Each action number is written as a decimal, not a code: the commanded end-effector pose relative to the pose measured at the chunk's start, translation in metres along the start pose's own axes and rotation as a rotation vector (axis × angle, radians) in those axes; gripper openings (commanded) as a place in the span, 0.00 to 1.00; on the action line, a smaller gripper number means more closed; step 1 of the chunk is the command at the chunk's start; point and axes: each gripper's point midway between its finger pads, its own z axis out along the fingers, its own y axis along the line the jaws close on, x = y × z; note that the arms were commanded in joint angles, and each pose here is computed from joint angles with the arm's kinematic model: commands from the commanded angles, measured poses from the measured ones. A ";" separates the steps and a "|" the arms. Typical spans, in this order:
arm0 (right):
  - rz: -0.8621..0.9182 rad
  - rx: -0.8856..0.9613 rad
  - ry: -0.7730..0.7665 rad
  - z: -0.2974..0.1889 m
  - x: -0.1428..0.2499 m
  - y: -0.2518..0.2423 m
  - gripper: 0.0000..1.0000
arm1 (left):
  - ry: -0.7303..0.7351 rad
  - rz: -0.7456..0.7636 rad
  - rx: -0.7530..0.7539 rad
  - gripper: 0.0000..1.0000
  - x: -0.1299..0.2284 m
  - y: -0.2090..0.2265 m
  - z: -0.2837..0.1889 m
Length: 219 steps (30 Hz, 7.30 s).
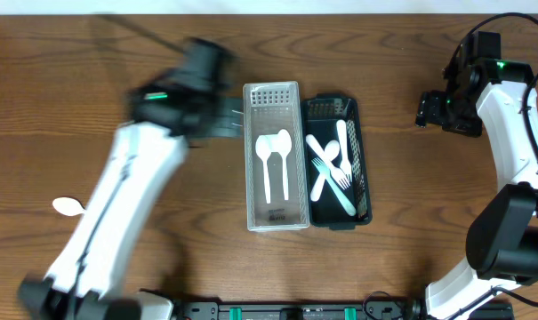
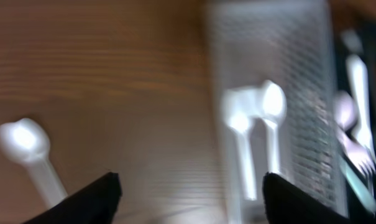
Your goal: Pack container
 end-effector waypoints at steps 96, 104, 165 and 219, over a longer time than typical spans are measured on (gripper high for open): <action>-0.009 0.000 0.002 0.001 0.001 0.000 0.77 | 0.292 0.190 0.140 0.08 0.086 -0.131 0.130; -0.009 0.000 0.002 0.001 0.001 0.000 0.78 | 0.129 0.210 0.160 0.54 0.038 -0.123 0.083; -0.013 0.001 0.013 0.001 0.003 -0.001 0.78 | 0.363 -1.092 -0.396 0.95 0.221 0.289 0.142; -0.013 0.002 0.016 0.001 0.004 -0.001 0.78 | 0.018 -0.393 0.006 0.06 0.053 0.101 0.029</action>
